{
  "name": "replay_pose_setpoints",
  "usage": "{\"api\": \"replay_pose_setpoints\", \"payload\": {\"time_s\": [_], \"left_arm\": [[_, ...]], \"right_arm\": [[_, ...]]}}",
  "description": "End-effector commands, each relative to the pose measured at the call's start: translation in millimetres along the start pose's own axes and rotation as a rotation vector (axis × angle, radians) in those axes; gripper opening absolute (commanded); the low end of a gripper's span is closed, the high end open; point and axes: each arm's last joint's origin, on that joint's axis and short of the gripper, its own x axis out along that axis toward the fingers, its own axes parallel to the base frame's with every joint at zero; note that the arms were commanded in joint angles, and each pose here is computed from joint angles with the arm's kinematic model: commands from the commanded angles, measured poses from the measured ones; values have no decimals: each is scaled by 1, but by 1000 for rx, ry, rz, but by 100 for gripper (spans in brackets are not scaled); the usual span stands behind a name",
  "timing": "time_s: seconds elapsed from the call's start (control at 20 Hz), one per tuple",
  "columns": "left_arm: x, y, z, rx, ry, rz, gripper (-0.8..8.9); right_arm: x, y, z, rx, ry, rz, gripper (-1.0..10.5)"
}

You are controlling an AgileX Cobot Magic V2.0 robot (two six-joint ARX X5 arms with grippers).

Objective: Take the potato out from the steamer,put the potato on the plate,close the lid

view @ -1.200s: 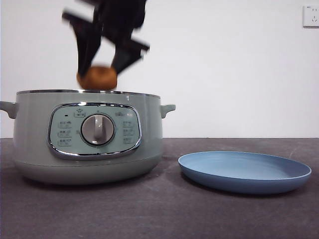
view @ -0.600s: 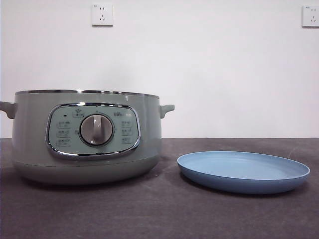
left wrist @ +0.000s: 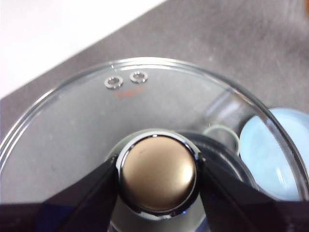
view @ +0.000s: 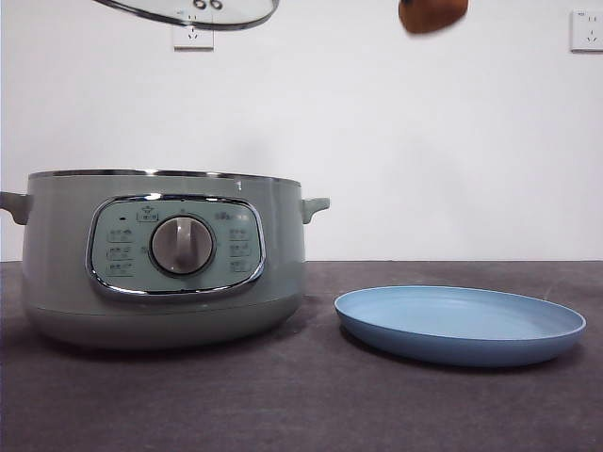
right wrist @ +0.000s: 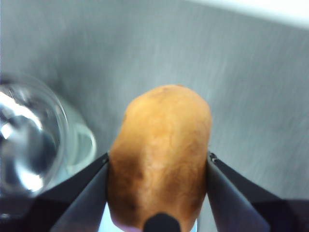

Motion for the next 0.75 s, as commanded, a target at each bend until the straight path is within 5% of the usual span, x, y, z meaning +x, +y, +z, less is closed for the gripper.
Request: {"api": "replay_pose_setpoints", "payload": {"time_s": [0.05,0.35,0.75], "left_arm": [[-7,1,6,16,-71,13,-8],[-7,1,7,17,-79,15,-8],[-7,1,7,17,-81,16,-8]], "right_arm": [[34,1,-15,11,154,28,-8],[113,11,-75,-19,512,131,-8],[197,15,-156,6,585,124,-8]]}}
